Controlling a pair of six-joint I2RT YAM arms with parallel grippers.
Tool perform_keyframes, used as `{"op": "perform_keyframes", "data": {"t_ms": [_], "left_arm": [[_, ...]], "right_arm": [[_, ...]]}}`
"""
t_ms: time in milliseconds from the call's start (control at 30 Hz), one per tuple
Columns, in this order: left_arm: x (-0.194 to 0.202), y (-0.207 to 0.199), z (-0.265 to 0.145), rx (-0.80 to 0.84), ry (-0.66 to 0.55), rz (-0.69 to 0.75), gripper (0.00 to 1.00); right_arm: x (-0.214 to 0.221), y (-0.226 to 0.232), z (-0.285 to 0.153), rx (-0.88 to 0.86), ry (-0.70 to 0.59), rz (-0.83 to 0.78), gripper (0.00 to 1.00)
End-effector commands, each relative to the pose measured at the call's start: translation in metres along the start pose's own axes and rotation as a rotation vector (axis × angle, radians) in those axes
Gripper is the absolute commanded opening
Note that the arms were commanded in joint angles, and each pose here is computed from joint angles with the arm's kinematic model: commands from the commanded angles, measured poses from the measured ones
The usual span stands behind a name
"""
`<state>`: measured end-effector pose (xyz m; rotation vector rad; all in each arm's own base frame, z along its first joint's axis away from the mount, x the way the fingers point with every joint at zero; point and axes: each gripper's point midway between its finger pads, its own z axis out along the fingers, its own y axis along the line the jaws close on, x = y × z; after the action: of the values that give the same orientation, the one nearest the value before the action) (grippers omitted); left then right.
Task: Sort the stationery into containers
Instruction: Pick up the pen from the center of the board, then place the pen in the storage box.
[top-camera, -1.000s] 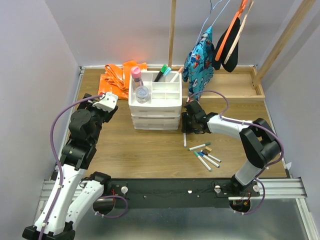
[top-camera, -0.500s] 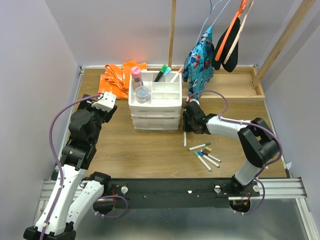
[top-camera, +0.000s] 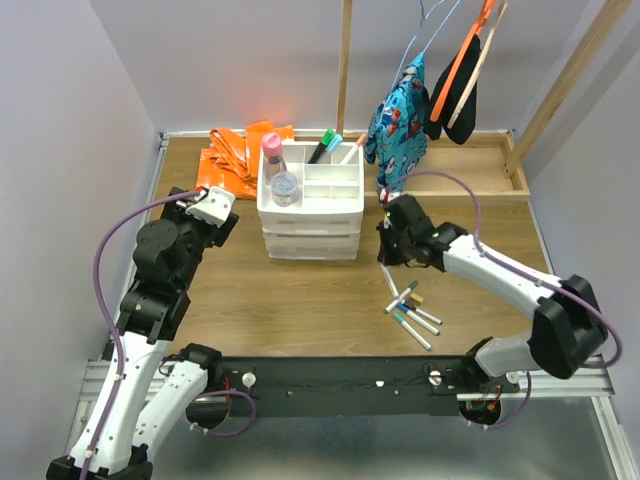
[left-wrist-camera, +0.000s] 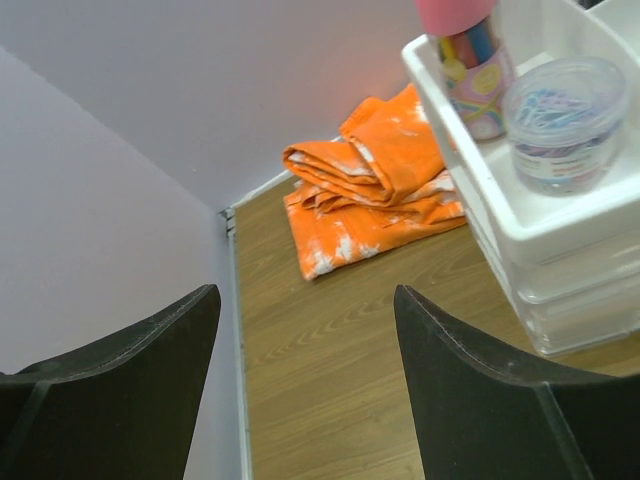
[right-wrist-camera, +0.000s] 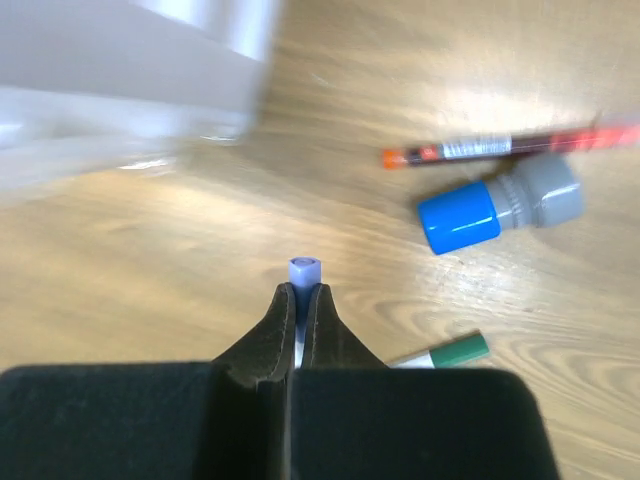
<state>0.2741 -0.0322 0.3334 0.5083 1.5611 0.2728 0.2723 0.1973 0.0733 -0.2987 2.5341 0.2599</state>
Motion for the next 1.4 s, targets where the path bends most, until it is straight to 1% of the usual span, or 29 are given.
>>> {"op": "perform_keyframes", "data": {"t_ms": [0,33,67,133,167,233,300,333,400,433,467,500,533,600,633,733,833,1000,1067,1200,1367], "left_arm": [[-0.023,-0.036,-0.001,0.220,-0.079,-0.058,0.79],[-0.027,-0.041,-0.002,0.252,-0.089,-0.070,0.79],[-0.027,-0.048,0.001,0.290,-0.088,-0.086,0.79],[-0.036,-0.063,0.002,0.371,-0.119,-0.129,0.79],[-0.037,-0.069,0.004,0.401,-0.120,-0.140,0.79],[-0.048,-0.077,0.004,0.455,-0.157,-0.169,0.79],[-0.052,-0.082,0.007,0.484,-0.164,-0.184,0.79],[-0.058,-0.082,0.007,0.496,-0.178,-0.185,0.79],[-0.059,-0.083,0.010,0.507,-0.166,-0.187,0.79],[-0.062,-0.080,0.010,0.503,-0.171,-0.182,0.79],[-0.061,-0.081,0.011,0.508,-0.167,-0.175,0.79],[-0.062,-0.081,0.011,0.510,-0.165,-0.173,0.79],[-0.064,-0.080,0.012,0.507,-0.165,-0.170,0.79],[-0.061,-0.079,0.012,0.507,-0.145,-0.166,0.79],[-0.063,-0.077,0.012,0.504,-0.148,-0.159,0.79],[-0.060,-0.075,0.010,0.497,-0.128,-0.134,0.79],[-0.058,-0.070,0.011,0.482,-0.122,-0.122,0.79],[-0.053,-0.066,0.014,0.468,-0.101,-0.133,0.79],[-0.052,-0.064,0.016,0.465,-0.096,-0.137,0.79],[-0.049,-0.061,0.020,0.455,-0.084,-0.138,0.79],[-0.048,-0.062,0.025,0.457,-0.083,-0.142,0.79]], "right_arm": [[-0.063,0.043,-0.082,-0.222,-0.123,-0.154,0.01],[-0.079,0.056,-0.100,-0.289,-0.174,-0.188,0.01],[-0.104,0.068,-0.123,-0.335,-0.248,-0.198,0.01],[-0.129,0.088,-0.152,-0.435,-0.326,-0.241,0.01],[-0.141,0.093,-0.162,-0.454,-0.366,-0.248,0.01],[-0.181,0.104,-0.192,-0.483,-0.521,-0.256,0.01],[-0.211,0.112,-0.210,-0.493,-0.624,-0.258,0.01],[-0.231,0.114,-0.220,-0.490,-0.711,-0.266,0.01],[-0.253,0.116,-0.235,-0.488,-0.841,-0.268,0.01],[-0.270,0.115,-0.240,-0.472,-0.974,-0.269,0.01],[-0.280,0.114,-0.247,-0.457,-1.049,-0.275,0.01],[-0.287,0.115,-0.239,-0.439,-1.082,-0.283,0.01],[-0.304,0.110,-0.248,-0.395,-1.170,-0.279,0.01],[-0.318,0.107,-0.242,-0.354,-1.217,-0.256,0.01],[-0.329,0.105,-0.242,-0.319,-1.281,-0.264,0.01],[-0.338,0.104,-0.227,-0.282,-1.334,-0.265,0.01],[-0.344,0.104,-0.219,-0.260,-1.359,-0.276,0.00],[-0.352,0.104,-0.190,-0.222,-1.352,-0.274,0.00],[-0.355,0.102,-0.186,-0.221,-1.363,-0.265,0.01],[-0.355,0.102,-0.166,-0.221,-1.335,-0.254,0.01],[-0.345,0.097,-0.138,-0.201,-1.262,-0.228,0.01]]}}
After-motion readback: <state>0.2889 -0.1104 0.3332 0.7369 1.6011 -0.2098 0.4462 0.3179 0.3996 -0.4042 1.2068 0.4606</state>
